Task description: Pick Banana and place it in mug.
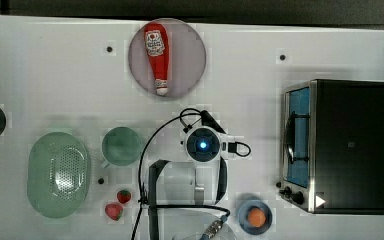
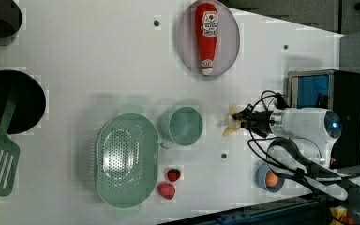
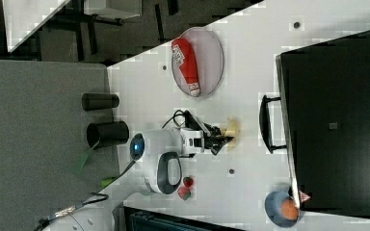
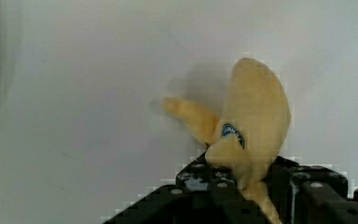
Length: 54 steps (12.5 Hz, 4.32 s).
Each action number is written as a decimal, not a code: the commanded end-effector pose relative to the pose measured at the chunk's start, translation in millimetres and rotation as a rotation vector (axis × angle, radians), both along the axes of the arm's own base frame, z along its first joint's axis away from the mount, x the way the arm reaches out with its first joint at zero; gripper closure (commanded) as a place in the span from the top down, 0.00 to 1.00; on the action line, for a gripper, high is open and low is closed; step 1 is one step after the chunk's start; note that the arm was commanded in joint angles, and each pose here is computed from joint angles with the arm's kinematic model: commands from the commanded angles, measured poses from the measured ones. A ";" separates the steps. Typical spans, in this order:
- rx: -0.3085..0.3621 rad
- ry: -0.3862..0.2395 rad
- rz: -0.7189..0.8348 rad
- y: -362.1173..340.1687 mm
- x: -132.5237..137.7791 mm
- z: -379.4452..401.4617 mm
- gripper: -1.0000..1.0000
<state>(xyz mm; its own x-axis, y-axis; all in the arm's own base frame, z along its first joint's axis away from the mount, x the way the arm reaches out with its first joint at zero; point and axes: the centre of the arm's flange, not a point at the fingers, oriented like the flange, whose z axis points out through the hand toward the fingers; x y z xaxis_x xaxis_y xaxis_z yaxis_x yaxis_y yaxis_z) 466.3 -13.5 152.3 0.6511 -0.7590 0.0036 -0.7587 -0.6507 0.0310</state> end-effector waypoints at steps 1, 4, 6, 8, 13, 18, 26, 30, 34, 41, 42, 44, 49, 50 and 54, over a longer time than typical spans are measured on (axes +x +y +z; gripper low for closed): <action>-0.003 -0.044 0.016 -3.1 7.0 22.0 0.24; -0.005 -0.162 0.015 -3.5 24.6 87.5 0.24; -0.004 -0.211 0.024 2.4 29.5 160.9 0.24; -0.007 -0.145 0.027 5.3 17.4 212.2 0.24; -0.041 0.051 0.098 60.5 -8.3 338.2 0.24; 0.032 0.081 -0.048 186.4 -22.8 351.6 0.24; 0.055 0.018 -0.151 258.4 -15.3 226.9 0.24; 0.046 -0.028 -0.162 254.5 -24.7 163.3 0.24; 0.042 -0.007 -0.213 255.4 -31.8 137.2 0.36; 0.069 -0.074 -0.229 252.0 -20.0 161.7 1.00; 0.074 -0.100 -0.244 245.9 -13.0 177.6 1.00; 0.051 -0.117 -0.243 224.0 0.2 217.1 1.00; -0.005 -0.085 -0.127 125.6 20.3 356.4 1.00; -0.006 -0.068 -0.115 103.3 17.4 381.0 1.00; 0.028 -0.067 -0.074 12.7 1.2 447.9 1.00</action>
<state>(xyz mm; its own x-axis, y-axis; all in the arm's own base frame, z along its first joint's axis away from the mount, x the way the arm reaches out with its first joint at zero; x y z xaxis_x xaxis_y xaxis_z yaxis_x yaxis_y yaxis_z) 479.0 34.5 597.1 0.5261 -0.8489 0.0509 -0.8451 -0.5286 -0.0799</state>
